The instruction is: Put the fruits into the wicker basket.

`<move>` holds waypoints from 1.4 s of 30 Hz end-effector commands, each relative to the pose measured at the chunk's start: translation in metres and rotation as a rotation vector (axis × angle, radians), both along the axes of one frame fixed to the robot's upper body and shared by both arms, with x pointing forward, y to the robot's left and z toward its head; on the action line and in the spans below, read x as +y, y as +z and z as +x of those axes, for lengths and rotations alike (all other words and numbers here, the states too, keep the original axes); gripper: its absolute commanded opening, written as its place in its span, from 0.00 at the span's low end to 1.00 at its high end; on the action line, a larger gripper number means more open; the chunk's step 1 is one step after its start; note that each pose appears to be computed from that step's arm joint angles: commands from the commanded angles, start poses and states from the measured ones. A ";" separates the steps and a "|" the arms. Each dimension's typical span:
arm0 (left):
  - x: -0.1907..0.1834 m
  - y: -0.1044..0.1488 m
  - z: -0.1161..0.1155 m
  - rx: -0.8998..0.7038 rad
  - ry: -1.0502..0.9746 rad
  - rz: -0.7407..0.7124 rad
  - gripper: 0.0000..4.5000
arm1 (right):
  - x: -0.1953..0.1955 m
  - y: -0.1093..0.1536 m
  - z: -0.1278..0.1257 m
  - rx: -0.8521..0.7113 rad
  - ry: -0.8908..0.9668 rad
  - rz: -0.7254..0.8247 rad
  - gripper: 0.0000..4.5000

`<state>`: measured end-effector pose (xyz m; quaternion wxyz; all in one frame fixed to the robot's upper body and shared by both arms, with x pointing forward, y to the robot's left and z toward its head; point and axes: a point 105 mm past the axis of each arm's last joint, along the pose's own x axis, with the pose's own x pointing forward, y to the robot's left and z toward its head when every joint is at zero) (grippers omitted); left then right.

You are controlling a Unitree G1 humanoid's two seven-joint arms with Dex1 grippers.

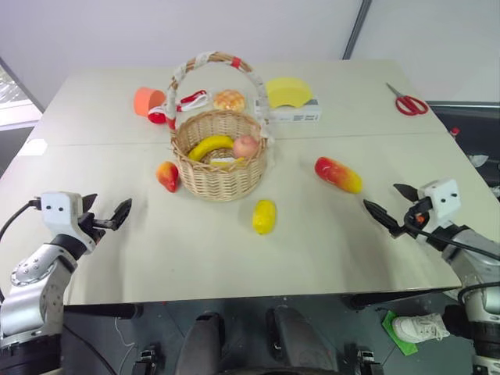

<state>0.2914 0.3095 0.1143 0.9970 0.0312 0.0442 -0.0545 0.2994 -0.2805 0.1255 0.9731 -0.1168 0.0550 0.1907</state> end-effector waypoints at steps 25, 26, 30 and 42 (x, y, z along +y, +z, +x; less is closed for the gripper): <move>-0.067 0.030 0.043 0.109 -0.157 -0.317 1.00 | 0.168 0.077 -0.035 -0.162 0.652 -0.015 0.99; -0.070 0.028 0.046 0.124 -0.157 -0.334 1.00 | 0.173 0.077 -0.037 -0.167 0.670 -0.021 0.99; -0.077 0.020 0.056 0.191 -0.138 -0.390 1.00 | 0.188 0.083 -0.040 -0.191 0.711 0.003 0.99; -0.096 0.012 0.090 0.253 -0.111 -0.406 1.00 | 0.197 0.068 -0.048 -0.173 0.748 0.015 0.99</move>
